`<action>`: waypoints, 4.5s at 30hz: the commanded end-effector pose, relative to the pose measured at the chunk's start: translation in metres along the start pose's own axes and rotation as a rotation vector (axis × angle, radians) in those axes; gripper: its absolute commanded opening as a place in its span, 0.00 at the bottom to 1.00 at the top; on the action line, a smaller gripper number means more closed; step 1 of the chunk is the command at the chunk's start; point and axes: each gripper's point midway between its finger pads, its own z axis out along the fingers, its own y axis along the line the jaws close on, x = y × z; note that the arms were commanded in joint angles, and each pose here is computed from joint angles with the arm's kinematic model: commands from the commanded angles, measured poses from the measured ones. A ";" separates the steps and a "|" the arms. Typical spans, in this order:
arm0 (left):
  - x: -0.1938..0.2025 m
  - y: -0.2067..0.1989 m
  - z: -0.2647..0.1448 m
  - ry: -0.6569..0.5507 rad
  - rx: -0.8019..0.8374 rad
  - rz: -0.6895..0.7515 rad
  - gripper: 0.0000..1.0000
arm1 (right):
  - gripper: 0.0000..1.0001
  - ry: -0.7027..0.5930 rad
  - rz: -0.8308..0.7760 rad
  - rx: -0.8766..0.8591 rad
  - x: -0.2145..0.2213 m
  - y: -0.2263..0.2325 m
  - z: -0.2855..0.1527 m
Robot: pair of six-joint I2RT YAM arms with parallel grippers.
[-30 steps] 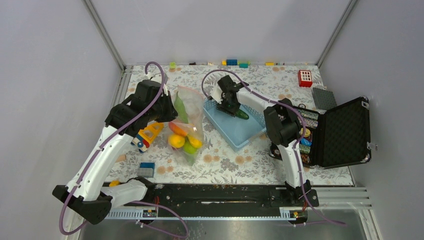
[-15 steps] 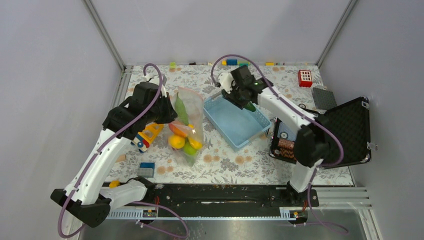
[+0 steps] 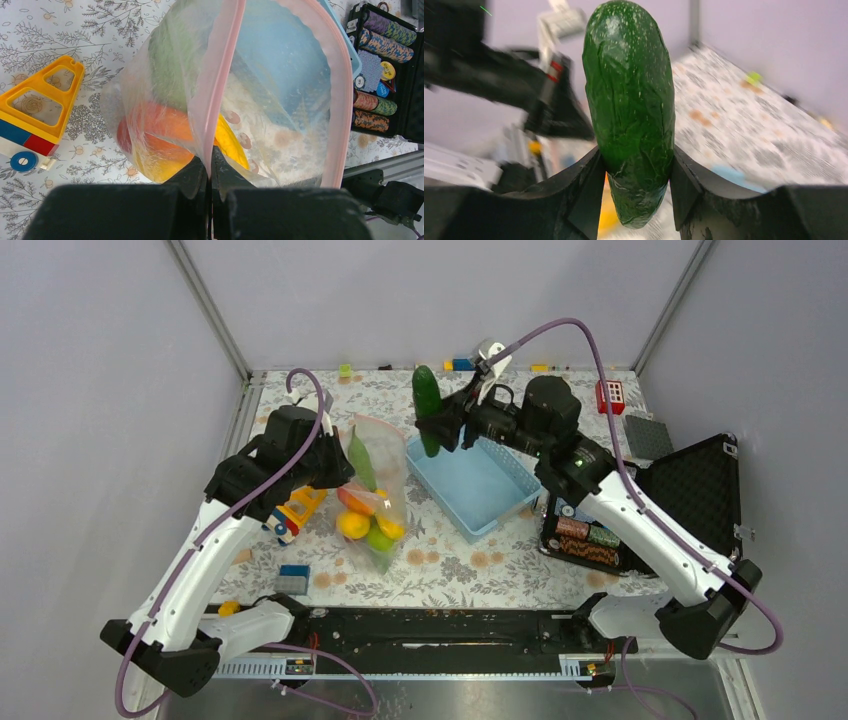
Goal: Place the food in the zip-top bag and seal the zipper
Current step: Place the fake vegetable in the zipper food storage bag, then adjust the zipper food storage bag at the center of the board.
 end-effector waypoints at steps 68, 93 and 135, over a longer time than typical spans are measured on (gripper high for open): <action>0.036 -0.097 -0.025 0.051 0.616 0.190 0.00 | 1.00 0.130 -0.405 0.328 0.110 -0.046 -0.064; 0.100 -0.137 -0.043 0.227 0.787 0.581 0.01 | 1.00 0.149 -0.611 -0.530 0.134 0.074 -0.058; 0.049 -0.111 -0.031 -0.460 0.727 0.542 0.99 | 0.00 0.325 0.121 0.263 0.129 -0.029 -0.093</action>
